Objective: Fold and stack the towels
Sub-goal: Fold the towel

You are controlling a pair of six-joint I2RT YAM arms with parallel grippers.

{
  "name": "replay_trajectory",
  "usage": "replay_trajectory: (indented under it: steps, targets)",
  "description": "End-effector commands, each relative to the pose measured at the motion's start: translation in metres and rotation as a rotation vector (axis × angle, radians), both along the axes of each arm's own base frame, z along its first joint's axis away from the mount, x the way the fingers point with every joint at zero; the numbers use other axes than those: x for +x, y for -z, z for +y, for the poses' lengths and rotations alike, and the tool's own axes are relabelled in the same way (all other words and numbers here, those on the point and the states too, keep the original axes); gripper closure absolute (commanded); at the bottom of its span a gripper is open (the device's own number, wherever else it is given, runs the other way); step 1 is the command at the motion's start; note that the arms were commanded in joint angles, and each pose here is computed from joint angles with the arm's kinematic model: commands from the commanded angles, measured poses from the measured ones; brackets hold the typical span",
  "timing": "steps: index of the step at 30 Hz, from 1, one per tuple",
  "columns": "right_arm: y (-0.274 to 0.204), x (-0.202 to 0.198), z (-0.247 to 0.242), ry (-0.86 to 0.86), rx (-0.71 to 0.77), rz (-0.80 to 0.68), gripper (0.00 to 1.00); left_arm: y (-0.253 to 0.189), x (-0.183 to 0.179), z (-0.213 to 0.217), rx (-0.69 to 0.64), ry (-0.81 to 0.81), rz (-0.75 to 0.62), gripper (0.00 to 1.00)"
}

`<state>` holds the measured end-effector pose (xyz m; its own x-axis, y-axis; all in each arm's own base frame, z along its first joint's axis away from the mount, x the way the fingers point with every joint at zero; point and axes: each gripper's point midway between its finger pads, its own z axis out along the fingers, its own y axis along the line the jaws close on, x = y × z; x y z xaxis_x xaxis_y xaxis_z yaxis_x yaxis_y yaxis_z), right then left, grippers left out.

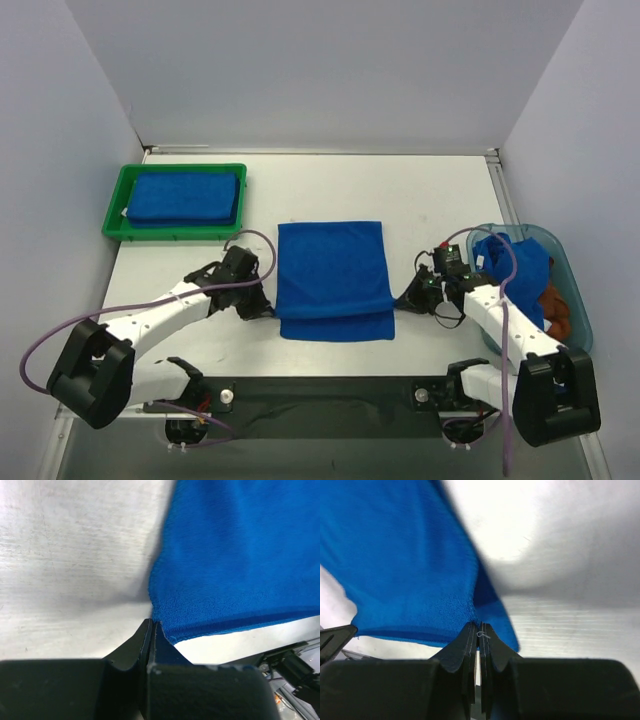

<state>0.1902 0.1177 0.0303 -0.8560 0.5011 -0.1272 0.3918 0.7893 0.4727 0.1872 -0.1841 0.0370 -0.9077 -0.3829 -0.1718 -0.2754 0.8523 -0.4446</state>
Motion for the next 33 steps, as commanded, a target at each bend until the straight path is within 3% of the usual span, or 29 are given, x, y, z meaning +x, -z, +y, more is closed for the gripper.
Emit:
replay_trajectory:
  steps: [1, 5, 10, 18, 27, 30, 31, 32, 33]
  targets:
    - [-0.038, 0.024, -0.009, 0.005, -0.058, -0.108, 1.00, -0.043, 0.025, 0.001, 0.027, -0.011, -0.104, 0.99]
    - [-0.078, 0.023, -0.007, -0.015, -0.043, -0.172, 1.00, -0.088, 0.031, -0.002, -0.008, -0.015, -0.176, 0.99]
    - [-0.095, 0.003, -0.008, -0.034, -0.033, -0.179, 1.00, -0.101, 0.006, 0.004, -0.026, -0.015, -0.154, 0.98]
    - [-0.040, -0.050, -0.011, -0.016, -0.013, -0.035, 1.00, -0.045, -0.043, 0.006, -0.048, 0.015, 0.000, 0.97]
    - [0.011, -0.075, -0.023, -0.040, -0.097, 0.100, 0.97, 0.007, -0.053, 0.009, 0.024, 0.047, 0.098, 0.93]
    - [0.012, -0.079, -0.021, -0.069, -0.103, 0.123, 0.88, 0.009, -0.058, 0.007, 0.033, 0.071, 0.108, 0.77]
    - [0.012, -0.080, -0.020, -0.063, -0.105, 0.127, 0.78, 0.008, -0.060, 0.007, 0.030, 0.078, 0.107, 0.70]
    - [0.011, -0.082, -0.020, -0.069, -0.112, 0.123, 0.74, 0.004, -0.062, 0.006, 0.018, 0.083, 0.092, 0.51]
    - [0.009, -0.080, -0.020, -0.065, -0.113, 0.111, 0.73, 0.002, -0.063, 0.007, 0.013, 0.077, 0.089, 0.45]
